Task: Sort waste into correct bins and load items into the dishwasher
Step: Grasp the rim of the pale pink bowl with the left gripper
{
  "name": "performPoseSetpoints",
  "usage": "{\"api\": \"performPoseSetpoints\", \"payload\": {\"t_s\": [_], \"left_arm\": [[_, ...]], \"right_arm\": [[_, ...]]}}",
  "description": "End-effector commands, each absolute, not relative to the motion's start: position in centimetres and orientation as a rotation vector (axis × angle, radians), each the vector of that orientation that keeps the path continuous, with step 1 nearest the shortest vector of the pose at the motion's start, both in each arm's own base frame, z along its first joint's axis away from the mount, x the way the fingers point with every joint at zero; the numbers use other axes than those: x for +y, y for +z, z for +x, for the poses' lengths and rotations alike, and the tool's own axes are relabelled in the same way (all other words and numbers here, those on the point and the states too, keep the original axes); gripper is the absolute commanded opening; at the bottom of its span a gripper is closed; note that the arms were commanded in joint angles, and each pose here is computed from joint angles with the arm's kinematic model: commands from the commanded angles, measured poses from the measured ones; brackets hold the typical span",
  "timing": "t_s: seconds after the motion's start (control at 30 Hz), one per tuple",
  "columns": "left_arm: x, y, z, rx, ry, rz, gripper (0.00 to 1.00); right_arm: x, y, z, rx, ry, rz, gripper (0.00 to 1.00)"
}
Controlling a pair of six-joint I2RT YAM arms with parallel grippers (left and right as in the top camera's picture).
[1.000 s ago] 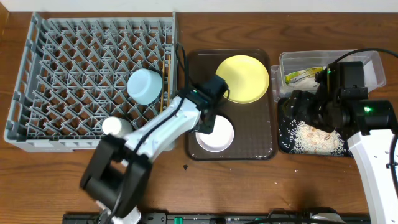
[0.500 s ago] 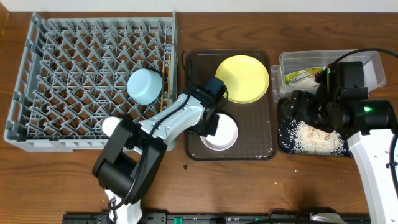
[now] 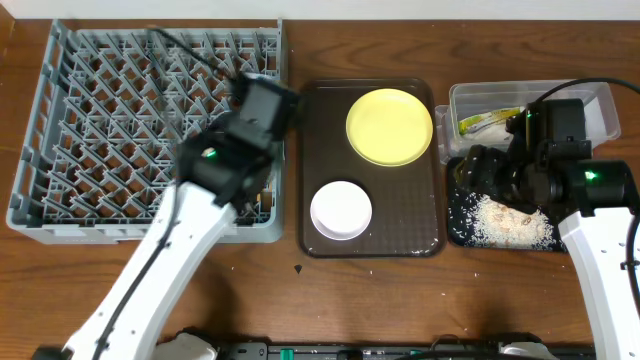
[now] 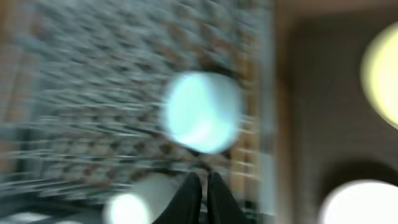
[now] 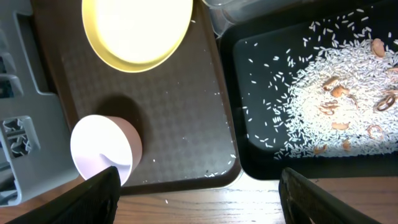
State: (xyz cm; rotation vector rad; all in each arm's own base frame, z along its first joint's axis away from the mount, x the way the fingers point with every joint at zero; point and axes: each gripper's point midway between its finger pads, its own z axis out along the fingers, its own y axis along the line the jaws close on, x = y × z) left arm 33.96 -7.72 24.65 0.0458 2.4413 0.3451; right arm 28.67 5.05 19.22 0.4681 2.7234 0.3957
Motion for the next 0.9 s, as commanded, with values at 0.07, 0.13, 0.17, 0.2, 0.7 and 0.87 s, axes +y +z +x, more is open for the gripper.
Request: {"api": "performPoseSetpoints", "payload": {"t_s": [0.07,0.13,0.17,0.2,0.7,0.87], "left_arm": [[-11.2,22.3,32.8,2.579,0.049,0.220,0.17],[-15.5,20.7,31.5,2.658,-0.267,0.285,0.31],[-16.5,20.2,31.3,2.682,-0.338,0.283,0.33],[-17.5,19.2,31.0,2.720,-0.393,0.265,0.34],[-20.2,2.7,29.1,3.110,-0.033,0.430,0.37],[-20.1,0.2,29.0,3.153,0.005,0.436,0.33]], "right_arm": [[5.0,19.0,28.5,2.732,0.402,0.492,0.80],[5.0,19.0,28.6,2.730,0.402,0.492,0.80],[5.0,19.0,28.5,2.731,0.402,0.492,0.80],[5.0,19.0,28.6,2.730,0.402,0.492,0.79],[5.0,19.0,28.5,2.731,0.402,0.492,0.80],[5.0,19.0,28.6,2.729,0.402,0.491,0.80]]}}
